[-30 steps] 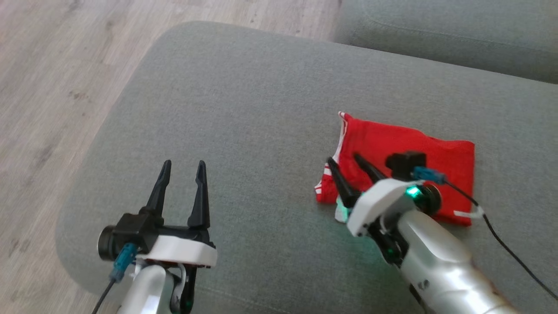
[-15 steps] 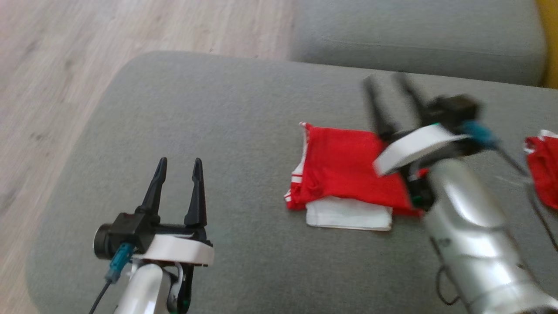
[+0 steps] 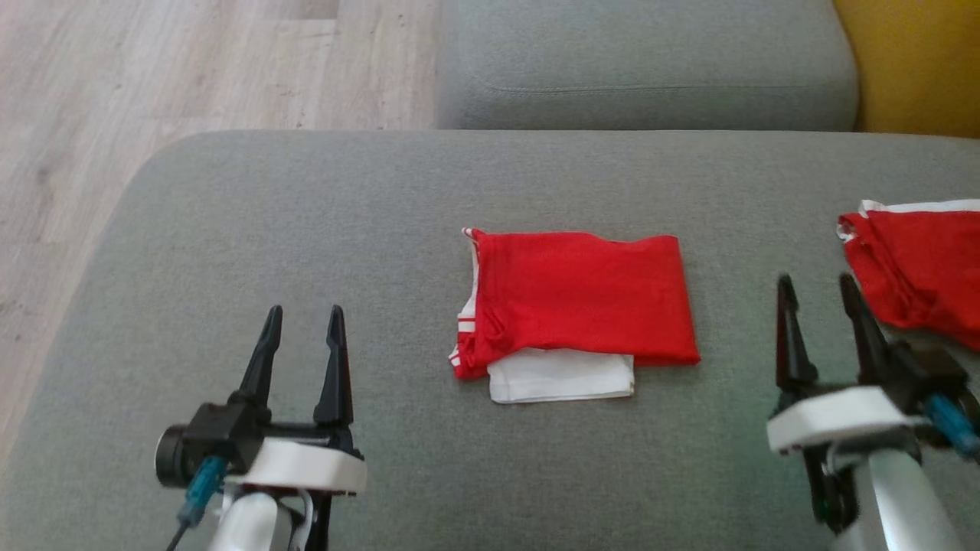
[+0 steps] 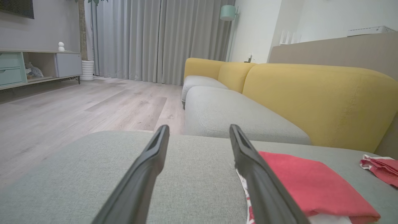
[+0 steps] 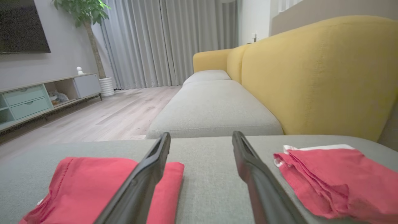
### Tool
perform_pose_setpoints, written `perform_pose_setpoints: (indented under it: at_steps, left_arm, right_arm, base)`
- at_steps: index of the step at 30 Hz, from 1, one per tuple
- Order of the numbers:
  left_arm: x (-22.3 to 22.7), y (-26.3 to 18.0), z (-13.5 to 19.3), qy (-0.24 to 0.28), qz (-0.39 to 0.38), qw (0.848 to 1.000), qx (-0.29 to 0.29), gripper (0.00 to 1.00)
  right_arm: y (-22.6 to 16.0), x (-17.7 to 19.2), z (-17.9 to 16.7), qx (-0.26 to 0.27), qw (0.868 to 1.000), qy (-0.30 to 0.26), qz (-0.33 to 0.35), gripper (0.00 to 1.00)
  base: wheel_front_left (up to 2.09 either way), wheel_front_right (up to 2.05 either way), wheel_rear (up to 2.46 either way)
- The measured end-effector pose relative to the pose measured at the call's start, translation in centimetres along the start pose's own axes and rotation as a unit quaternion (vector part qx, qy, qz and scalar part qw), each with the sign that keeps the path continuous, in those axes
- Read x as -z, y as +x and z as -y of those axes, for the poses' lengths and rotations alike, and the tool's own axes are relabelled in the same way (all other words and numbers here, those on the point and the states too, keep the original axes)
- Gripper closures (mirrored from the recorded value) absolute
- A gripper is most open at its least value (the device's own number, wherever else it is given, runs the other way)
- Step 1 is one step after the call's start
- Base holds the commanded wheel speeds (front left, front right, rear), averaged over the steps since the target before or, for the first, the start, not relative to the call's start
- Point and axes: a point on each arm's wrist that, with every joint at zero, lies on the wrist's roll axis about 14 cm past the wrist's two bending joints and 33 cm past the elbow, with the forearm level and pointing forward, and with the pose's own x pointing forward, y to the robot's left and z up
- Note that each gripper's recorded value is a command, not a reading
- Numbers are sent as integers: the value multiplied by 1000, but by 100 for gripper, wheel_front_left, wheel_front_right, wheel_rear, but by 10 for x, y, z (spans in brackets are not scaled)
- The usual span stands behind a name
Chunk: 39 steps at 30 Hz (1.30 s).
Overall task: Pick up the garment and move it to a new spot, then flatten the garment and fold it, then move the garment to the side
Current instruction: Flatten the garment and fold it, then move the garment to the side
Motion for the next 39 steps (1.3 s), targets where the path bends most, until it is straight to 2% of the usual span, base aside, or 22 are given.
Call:
perform_pose_setpoints:
  at_steps: [7, 15, 21, 29, 34, 39]
  left_arm:
    - [14, -7, 1, -2, -20, 1000, 1, 0]
    - [15, -8, -1, -2, -22, 1000, -3, 0]
    - [22, -10, -2, -2, -32, 999, -5, 0]
    - [18, 7, -15, 2, -27, 999, -17, 0]
    - [22, 9, -26, 4, -33, 999, -32, 0]
    - [30, 8, -35, 0, -45, 998, -45, 0]
  right_arm:
    - [-40, 32, 14, 29, 998, 24, -44, 0]
    - [-39, 30, 7, 20, 999, 27, -40, 0]
    - [-30, 35, 3, 12, 998, 26, -48, 0]
    - [21, 39, -8, -7, 997, 25, -73, 0]
    - [40, 78, -27, -31, 987, 33, -157, 0]
    - [41, 126, -40, -49, 966, 17, -254, 0]
  base:
    - [0, 0, 0]
    - [0, 0, 0]
    - [0, 0, 0]
    - [0, 0, 0]
    - [0, 0, 0]
    - [0, 0, 0]
